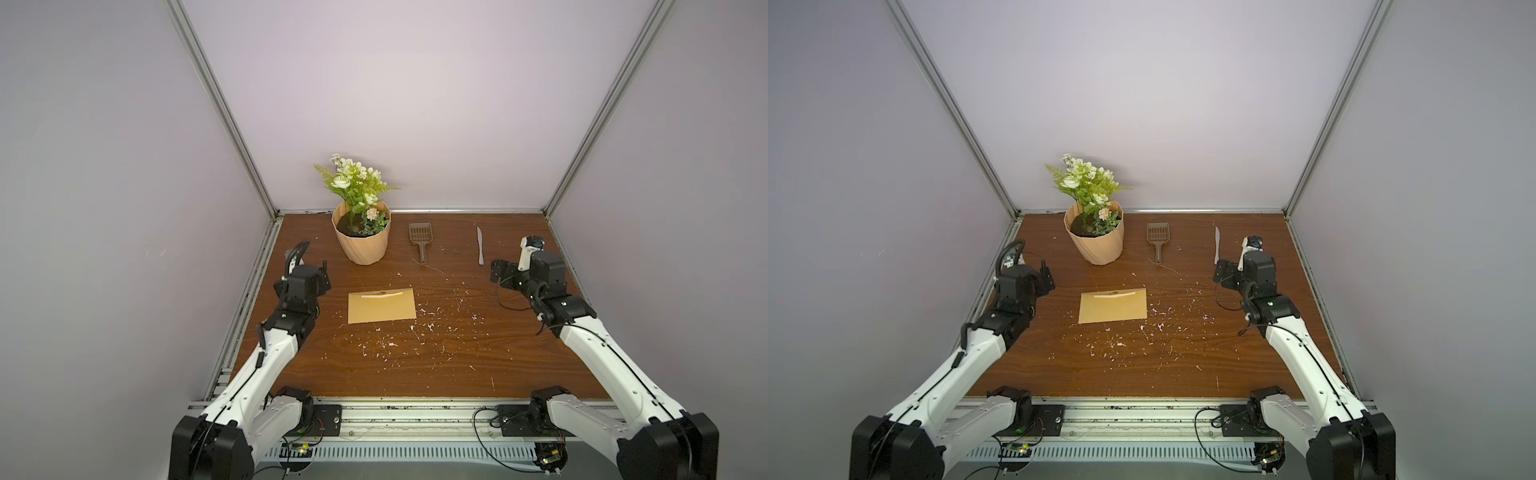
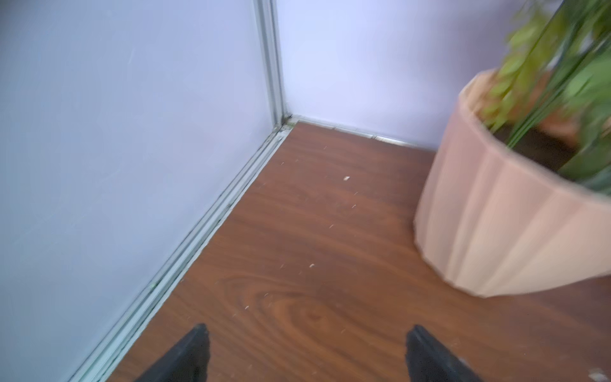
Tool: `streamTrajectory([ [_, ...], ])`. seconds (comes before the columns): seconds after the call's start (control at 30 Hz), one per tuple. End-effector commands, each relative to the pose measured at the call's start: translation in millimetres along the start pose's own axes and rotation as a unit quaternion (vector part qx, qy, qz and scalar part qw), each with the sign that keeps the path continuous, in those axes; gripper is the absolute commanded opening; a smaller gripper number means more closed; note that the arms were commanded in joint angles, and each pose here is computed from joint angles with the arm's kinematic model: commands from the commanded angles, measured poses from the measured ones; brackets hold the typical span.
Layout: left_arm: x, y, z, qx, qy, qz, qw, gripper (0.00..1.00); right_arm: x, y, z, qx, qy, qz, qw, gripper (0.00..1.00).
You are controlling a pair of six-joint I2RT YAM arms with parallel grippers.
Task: Fold the letter paper in half and place it into the envelope
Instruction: Reset both arms
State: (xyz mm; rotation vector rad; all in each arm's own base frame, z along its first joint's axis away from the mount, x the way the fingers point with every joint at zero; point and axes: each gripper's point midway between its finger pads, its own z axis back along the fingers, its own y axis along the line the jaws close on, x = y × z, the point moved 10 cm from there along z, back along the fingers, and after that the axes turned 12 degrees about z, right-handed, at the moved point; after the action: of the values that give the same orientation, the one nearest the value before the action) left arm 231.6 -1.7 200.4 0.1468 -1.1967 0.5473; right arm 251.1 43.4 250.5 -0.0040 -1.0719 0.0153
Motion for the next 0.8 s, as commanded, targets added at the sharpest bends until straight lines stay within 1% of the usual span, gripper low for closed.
streamTrajectory([
  [0.0, -5.7, 15.1, 4.1, 0.002, -0.145, 0.046, 0.988, 1.00, -29.5, -4.2, 1.4, -0.004, -0.045, -0.007, 0.999, 1.00],
  [0.07, -20.4, 18.8, -5.1, 0.009, -0.134, 0.046, 0.990, 1.00, -48.8, -2.7, 6.2, 0.025, -0.079, 0.024, 0.996, 1.00],
  [0.17, -32.0, 12.8, -19.8, 0.003, -0.119, 0.011, 0.993, 1.00, -68.4, -12.7, 14.4, -0.021, -0.103, 0.030, 0.994, 1.00],
  [0.3, -34.6, 3.1, -42.2, -0.003, -0.111, -0.010, 0.994, 1.00, -86.9, -15.8, 18.2, -0.031, -0.109, 0.083, 0.990, 1.00],
  [0.4, -31.0, -11.7, -57.7, -0.028, -0.110, -0.047, 0.992, 1.00, -96.3, -18.6, 15.0, -0.048, -0.100, 0.086, 0.990, 1.00],
  [0.47, -33.7, -17.3, -69.5, -0.039, -0.097, -0.062, 0.993, 1.00, -101.8, -19.0, 12.1, -0.051, -0.110, 0.082, 0.989, 0.99],
  [0.5, -35.5, -17.3, -73.4, -0.034, -0.103, -0.058, 0.992, 1.00, -103.8, -19.7, 10.6, -0.056, -0.122, 0.074, 0.988, 1.00],
  [0.57, -35.0, -14.6, -69.6, -0.040, -0.108, -0.052, 0.992, 1.00, -110.4, -21.6, 6.0, -0.073, -0.136, 0.063, 0.986, 1.00],
  [0.63, -37.9, -3.9, -56.2, -0.044, -0.134, -0.032, 0.989, 1.00, -115.0, -24.2, 0.0, -0.095, -0.136, 0.061, 0.984, 1.00],
  [0.7, -39.9, 1.6, -45.2, -0.060, -0.144, -0.032, 0.987, 1.00, -107.8, -24.3, -8.9, -0.114, -0.121, 0.068, 0.984, 1.00],
  [0.77, -42.5, 7.4, -34.5, -0.076, -0.164, -0.028, 0.983, 1.00, -101.7, -22.4, -16.5, -0.104, -0.134, 0.086, 0.982, 1.00],
])
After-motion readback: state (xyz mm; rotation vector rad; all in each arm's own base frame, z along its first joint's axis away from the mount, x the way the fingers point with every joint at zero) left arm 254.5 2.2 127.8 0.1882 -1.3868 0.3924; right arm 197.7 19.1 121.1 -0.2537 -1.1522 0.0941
